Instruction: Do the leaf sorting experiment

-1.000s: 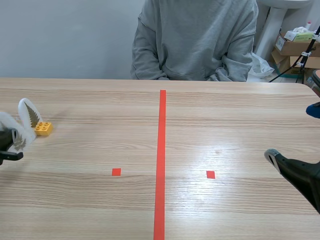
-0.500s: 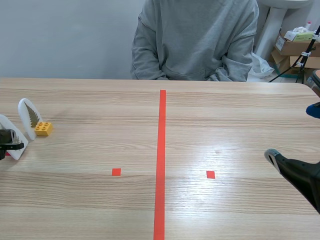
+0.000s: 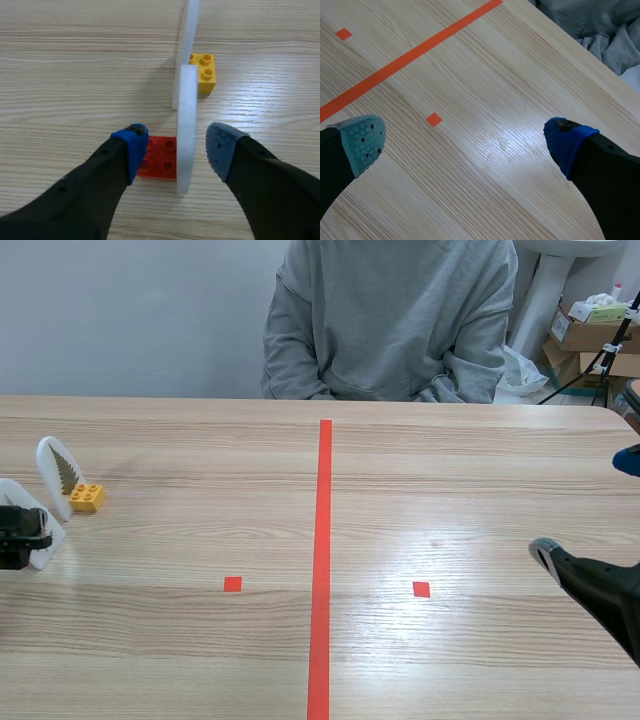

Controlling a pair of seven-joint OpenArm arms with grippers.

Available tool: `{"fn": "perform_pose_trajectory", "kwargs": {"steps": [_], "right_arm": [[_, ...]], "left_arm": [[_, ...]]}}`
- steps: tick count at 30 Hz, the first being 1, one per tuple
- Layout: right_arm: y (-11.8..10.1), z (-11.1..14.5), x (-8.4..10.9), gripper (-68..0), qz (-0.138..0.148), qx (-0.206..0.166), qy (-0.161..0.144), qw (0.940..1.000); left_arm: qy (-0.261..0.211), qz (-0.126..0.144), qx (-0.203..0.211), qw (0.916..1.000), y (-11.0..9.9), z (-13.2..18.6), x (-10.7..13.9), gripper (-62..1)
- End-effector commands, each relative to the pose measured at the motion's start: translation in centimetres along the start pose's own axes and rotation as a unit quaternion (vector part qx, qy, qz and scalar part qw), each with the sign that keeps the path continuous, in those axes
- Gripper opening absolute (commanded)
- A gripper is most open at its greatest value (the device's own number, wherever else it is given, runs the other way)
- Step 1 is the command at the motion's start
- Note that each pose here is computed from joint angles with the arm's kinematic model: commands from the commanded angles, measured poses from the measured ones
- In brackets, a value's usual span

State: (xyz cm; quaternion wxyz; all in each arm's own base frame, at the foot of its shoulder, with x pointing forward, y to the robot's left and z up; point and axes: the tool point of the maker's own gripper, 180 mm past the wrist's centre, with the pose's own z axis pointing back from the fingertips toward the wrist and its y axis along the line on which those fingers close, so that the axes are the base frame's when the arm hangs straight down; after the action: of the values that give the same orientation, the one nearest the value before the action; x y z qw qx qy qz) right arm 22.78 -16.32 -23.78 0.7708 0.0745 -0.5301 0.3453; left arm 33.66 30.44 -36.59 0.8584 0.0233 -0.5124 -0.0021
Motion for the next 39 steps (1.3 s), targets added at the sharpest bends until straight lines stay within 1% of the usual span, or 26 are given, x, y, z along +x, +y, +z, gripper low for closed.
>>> {"fn": "perform_pose_trajectory", "kwargs": {"steps": [1, 3, 4, 5, 8, 11, 13, 15, 17, 20, 22, 25, 28, 30, 31, 34, 39], "right_arm": [[-0.4, 0.0, 0.7, 0.4, 0.004, -0.006, -0.013, 0.9999], [-0.4, 0.0, 0.7, 0.4, 0.004, -0.006, -0.013, 0.9999], [-0.4, 0.0, 0.8, 0.4, 0.004, -0.006, -0.013, 0.9999], [-0.4, 0.0, 0.8, 0.4, 0.004, -0.006, -0.013, 0.9999], [-0.4, 0.0, 0.7, 0.4, 0.004, -0.006, -0.013, 0.9999], [-0.4, 0.0, 0.7, 0.4, 0.004, -0.006, -0.011, 0.9999], [-0.4, 0.0, 0.6, 0.4, 0.004, -0.007, -0.009, 0.9999], [-0.4, 0.0, 0.6, 0.4, 0.004, -0.007, -0.009, 0.9999], [-0.4, 0.0, 0.6, 0.4, 0.004, -0.007, -0.009, 0.9999], [-0.4, 0.0, 0.6, 0.4, 0.004, -0.007, -0.008, 0.9999], [-0.4, 0.0, 0.5, 0.4, 0.004, -0.007, -0.007, 0.9999], [-0.4, 0.0, 0.5, 0.4, 0.004, -0.007, -0.007, 0.9999], [-0.4, 0.0, 0.6, 0.4, 0.004, -0.006, -0.007, 0.9999], [-0.4, 0.0, 0.6, 0.4, 0.004, -0.006, -0.007, 0.9999], [-0.4, 0.0, 0.6, 0.4, 0.004, -0.006, -0.007, 0.9999], [-0.4, 0.0, 0.6, 0.4, 0.003, -0.006, -0.008, 0.9999], [-0.4, 0.0, 0.6, 0.4, 0.0, -0.006, -0.01, 0.9999]], "left_arm": [[-0.021, -0.005, 0.004, 0.9998, 0.4, 0.1, 1.4, -15.1], [-0.023, -0.003, 0.004, 0.9997, 0.3, 0.1, 1.5, -4.6], [-0.024, -0.002, 0.004, 0.9997, 0.4, 0.1, 1.5, -1.4], [-0.026, -0.002, 0.003, 0.9997, 0.3, 0.1, 1.6, 0.5], [-0.031, -0.002, -0.021, 0.9993, -0.5, 0.3, 1.7, 1.1], [-0.049, -0.01, -0.024, 0.9985, -0.6, 1.2, 2.6, 1.1], [-0.07, -0.023, -0.023, 0.997, -0.6, 2.4, 3.8, 1.1], [-0.09, -0.046, -0.028, 0.9945, -1.1, 4.1, 5.1, 1.1], [-0.103, -0.076, -0.045, 0.9908, -2.4, 6.0, 6.1, 1.0], [-0.12, -0.115, -0.072, 0.9834, -5.1, 9.1, 7.0, 0.6], [-0.129, -0.131, -0.091, 0.9788, -7.1, 11.1, 7.4, 0.6], [-0.132, -0.146, -0.126, 0.9723, -10.1, 13.4, 7.6, 0.6], [-0.126, -0.153, -0.164, 0.9663, -13.0, 15.1, 7.3, 0.6], [-0.123, -0.153, -0.19, 0.962, -14.9, 16.0, 7.1, 0.6], [-0.12, -0.151, -0.202, 0.9604, -15.8, 16.4, 6.9, -0.1], [-0.111, -0.14, -0.235, 0.9554, -18.2, 17.4, 6.6, -6.7], [-0.101, -0.129, -0.282, 0.9454, -21.5, 18.6, 6.1, -6.9]]}}
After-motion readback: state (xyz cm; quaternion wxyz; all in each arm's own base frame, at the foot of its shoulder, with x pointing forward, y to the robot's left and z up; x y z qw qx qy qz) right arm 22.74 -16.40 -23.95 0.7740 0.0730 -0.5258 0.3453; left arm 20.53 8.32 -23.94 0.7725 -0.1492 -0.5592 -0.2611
